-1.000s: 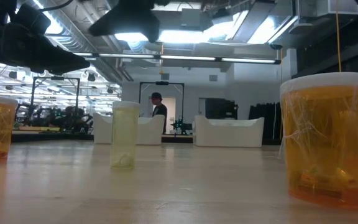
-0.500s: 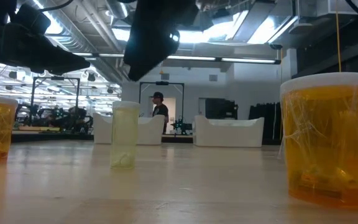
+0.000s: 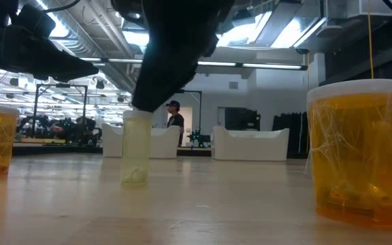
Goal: Pick and place medicine bottles into bin by pill shape (circle, oval)
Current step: Put the yellow pill bottle into the right white bin
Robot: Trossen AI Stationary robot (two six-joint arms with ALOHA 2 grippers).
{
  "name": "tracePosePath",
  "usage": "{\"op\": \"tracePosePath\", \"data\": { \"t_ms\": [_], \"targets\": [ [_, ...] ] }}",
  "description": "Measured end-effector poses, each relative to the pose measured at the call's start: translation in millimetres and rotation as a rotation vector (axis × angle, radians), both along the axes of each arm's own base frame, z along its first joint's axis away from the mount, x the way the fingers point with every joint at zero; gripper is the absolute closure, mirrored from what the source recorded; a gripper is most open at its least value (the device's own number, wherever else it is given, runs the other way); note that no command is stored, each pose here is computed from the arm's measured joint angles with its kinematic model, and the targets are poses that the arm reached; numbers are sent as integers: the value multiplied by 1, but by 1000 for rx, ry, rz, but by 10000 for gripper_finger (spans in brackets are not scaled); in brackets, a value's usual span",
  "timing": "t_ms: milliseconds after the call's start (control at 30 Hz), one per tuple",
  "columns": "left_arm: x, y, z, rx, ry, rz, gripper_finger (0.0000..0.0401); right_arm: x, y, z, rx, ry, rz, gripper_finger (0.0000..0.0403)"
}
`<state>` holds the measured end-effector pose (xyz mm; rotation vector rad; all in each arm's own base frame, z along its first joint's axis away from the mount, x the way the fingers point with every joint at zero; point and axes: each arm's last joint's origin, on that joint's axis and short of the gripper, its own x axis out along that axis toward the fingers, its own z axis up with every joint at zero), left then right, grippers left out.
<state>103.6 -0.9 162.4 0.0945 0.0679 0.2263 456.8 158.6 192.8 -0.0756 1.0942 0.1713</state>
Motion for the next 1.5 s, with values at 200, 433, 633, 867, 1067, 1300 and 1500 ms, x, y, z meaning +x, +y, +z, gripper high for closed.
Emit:
{"op": "tracePosePath", "data": {
  "t_ms": [200, 433, 633, 867, 1067, 1300, 1500],
  "targets": [
    [0, 0, 0, 0, 0, 0, 235, 0, 0, -7, 4, -14, 2, 158],
    [0, 0, 0, 0, 0, 0, 235, 2, 1, -11, 7, -23, 2, 158],
    [0, 0, 0, 13, 3, 0, 235, 4, 2, -16, 8, -24, 1, 158],
    [0, 0, 0, 58, 13, -3, 235, 5, 2, -18, 22, -25, -22, 187],
    [0, 0, 0, 58, 14, -3, 235, 5, 2, -17, 24, -29, -24, 214],
    [0, 0, 0, 58, 14, -3, 235, 5, 2, -17, 30, -27, -34, 246],
    [0, 0, 0, 58, 14, -3, 235, 4, -3, -10, 66, -18, -109, 277]
  ]
}}
